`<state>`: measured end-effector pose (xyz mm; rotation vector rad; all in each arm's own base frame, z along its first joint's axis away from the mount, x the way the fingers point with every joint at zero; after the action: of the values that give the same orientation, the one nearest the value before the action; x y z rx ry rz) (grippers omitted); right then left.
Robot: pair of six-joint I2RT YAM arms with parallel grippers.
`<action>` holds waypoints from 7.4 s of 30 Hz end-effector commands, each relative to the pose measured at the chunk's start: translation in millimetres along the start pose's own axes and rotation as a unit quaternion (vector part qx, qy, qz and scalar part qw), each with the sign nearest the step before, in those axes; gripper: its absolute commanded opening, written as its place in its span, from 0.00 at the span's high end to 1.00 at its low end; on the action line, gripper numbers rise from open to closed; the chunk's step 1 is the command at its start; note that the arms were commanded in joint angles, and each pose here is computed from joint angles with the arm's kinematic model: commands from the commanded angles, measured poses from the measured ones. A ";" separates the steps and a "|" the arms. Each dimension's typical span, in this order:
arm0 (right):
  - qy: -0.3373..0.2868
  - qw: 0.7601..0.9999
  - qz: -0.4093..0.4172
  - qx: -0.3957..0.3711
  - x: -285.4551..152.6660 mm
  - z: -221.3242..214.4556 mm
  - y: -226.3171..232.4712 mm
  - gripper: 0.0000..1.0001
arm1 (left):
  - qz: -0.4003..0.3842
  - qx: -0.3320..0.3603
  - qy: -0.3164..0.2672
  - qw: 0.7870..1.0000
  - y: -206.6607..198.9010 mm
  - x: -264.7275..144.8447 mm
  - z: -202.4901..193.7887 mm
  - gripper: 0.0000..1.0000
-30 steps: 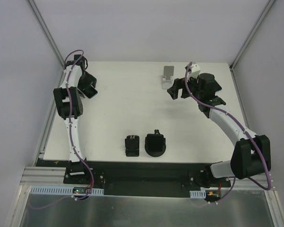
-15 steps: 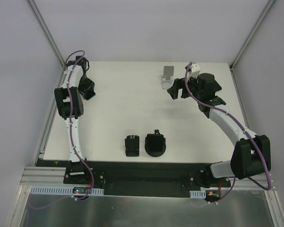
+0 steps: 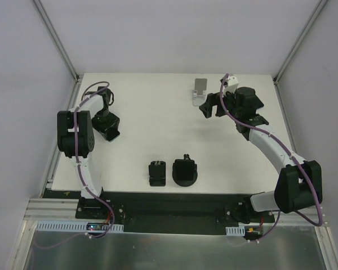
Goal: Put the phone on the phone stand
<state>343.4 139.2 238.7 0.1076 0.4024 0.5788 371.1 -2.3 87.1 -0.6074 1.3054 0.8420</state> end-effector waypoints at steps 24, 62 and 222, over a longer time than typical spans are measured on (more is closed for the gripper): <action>-0.027 0.999 -0.002 -0.032 -0.8 19.4 0.4 0.02 | -0.025 0.039 0.029 0.998 30.8 18.2 23.7 0.01; -0.026 0.999 -0.011 -0.036 -0.5 16.7 -2.9 0.02 | -0.074 0.061 -0.073 0.993 28.0 14.5 54.0 1.00; -0.101 0.994 0.040 0.031 -3.2 33.5 19.2 0.01 | -0.282 0.318 -0.555 0.715 102.0 -156.4 -325.2 0.50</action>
<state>342.2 149.7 263.2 0.2344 0.2731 0.6103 91.2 -247.0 166.3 0.0186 0.2263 0.0989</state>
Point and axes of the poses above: each gripper's point midway between its finger pads, its own x axis out along the fingers, its own y axis along the line the jaws close on, z = x × y, the point moved 7 cm from there along -x, back along the fingers, and after that the axes turned 1 degree about x, right-handed, at the moved point
